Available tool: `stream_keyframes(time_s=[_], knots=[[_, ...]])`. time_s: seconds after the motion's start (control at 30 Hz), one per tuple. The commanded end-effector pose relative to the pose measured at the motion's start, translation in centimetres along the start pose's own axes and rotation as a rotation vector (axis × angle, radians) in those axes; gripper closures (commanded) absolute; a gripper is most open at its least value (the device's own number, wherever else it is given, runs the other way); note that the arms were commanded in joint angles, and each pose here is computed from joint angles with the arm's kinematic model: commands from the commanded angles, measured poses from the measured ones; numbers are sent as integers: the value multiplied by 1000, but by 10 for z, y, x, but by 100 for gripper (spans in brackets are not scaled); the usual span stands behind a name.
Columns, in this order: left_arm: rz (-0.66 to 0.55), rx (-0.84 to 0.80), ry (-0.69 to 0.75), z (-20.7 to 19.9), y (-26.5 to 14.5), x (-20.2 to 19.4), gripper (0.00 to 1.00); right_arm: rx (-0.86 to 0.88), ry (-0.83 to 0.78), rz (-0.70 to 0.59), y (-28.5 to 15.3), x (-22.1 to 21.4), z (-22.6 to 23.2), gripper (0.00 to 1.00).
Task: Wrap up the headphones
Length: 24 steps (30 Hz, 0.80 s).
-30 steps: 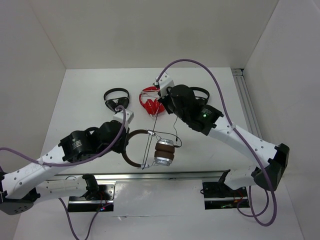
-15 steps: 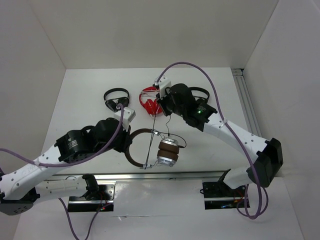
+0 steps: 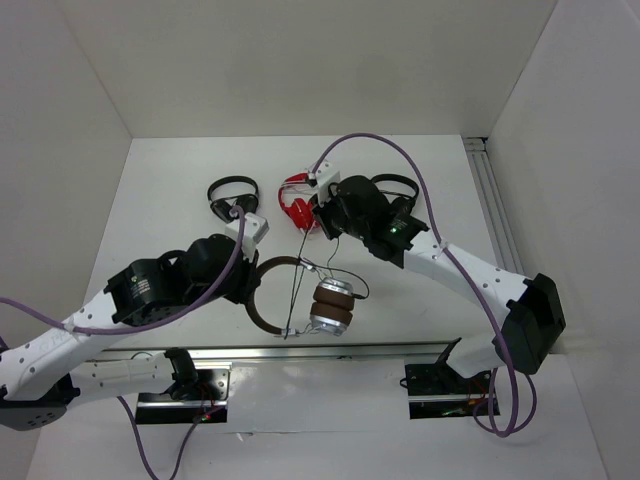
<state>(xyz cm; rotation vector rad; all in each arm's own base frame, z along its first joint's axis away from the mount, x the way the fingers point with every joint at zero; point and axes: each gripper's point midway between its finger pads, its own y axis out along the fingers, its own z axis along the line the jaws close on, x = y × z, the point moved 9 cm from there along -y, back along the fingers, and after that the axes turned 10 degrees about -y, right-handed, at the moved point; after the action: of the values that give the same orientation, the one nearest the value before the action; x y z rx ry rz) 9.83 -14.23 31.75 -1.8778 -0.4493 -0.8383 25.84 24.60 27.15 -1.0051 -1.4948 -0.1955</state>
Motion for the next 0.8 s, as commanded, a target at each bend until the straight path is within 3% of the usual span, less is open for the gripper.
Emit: stream_keyframes(time_s=[0.0, 0.37, 0.77], knots=[[0, -63, -14, -8, -4, 3, 100, -134, 38, -127, -12, 35, -25, 100], [114, -61, 12, -7, 21, -22, 100, -187, 59, -146, -19, 68, -43, 100], [64, -75, -1, -8, 9, -12, 100, -202, 91, -128, -23, 35, -47, 100]])
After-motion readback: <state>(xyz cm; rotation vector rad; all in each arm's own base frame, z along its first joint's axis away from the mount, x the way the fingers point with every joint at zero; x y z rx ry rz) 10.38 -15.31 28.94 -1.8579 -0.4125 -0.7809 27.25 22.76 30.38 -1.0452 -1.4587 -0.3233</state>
